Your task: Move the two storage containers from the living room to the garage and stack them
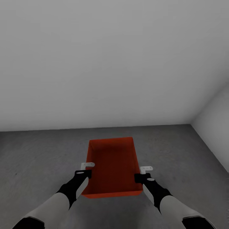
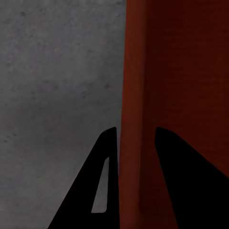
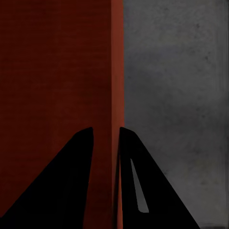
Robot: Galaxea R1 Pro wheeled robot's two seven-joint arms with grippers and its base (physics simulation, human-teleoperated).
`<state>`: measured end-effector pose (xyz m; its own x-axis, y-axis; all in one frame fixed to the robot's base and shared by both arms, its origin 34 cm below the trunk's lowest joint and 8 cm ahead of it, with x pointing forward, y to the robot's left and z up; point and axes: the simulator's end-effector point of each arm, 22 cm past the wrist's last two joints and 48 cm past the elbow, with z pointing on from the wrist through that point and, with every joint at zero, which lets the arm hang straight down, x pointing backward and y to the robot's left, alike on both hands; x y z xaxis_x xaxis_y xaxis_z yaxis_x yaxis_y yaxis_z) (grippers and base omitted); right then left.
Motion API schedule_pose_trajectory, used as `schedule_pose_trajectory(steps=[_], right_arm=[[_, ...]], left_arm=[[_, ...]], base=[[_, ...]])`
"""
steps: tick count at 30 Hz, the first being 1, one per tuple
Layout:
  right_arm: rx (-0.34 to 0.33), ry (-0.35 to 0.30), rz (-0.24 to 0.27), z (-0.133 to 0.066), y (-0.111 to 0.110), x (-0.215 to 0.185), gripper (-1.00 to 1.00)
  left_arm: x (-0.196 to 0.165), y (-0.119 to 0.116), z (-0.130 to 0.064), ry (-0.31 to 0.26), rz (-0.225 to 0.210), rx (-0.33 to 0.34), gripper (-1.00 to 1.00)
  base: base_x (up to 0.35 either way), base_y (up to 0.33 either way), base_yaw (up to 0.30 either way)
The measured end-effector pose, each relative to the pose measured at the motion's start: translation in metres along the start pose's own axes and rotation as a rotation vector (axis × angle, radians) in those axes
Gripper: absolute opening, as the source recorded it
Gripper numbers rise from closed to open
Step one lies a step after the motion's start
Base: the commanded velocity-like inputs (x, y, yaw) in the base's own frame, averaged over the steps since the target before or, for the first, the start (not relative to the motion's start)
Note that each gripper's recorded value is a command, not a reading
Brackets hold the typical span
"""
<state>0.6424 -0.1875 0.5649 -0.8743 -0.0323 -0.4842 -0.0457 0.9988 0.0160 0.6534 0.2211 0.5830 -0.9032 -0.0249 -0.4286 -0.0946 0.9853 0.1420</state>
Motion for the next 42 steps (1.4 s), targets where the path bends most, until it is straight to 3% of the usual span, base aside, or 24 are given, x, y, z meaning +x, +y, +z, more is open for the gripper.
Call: schedule_pose_trajectory(steps=[7, 42], right_arm=[[0.000, -0.001, 0.000, 0.009, 0.000, 0.004, -1.00], [0.004, -0.009, -0.001, 0.056, -0.002, 0.027, -1.00]], left_arm=[[0.003, -0.001, 0.009, -0.001, -0.001, 0.000, -1.00], [0.021, -0.010, 0.056, -0.010, -0.002, 0.004, -1.00]], base=[[0.000, 0.000, -0.150], [0.000, 0.000, -0.002]])
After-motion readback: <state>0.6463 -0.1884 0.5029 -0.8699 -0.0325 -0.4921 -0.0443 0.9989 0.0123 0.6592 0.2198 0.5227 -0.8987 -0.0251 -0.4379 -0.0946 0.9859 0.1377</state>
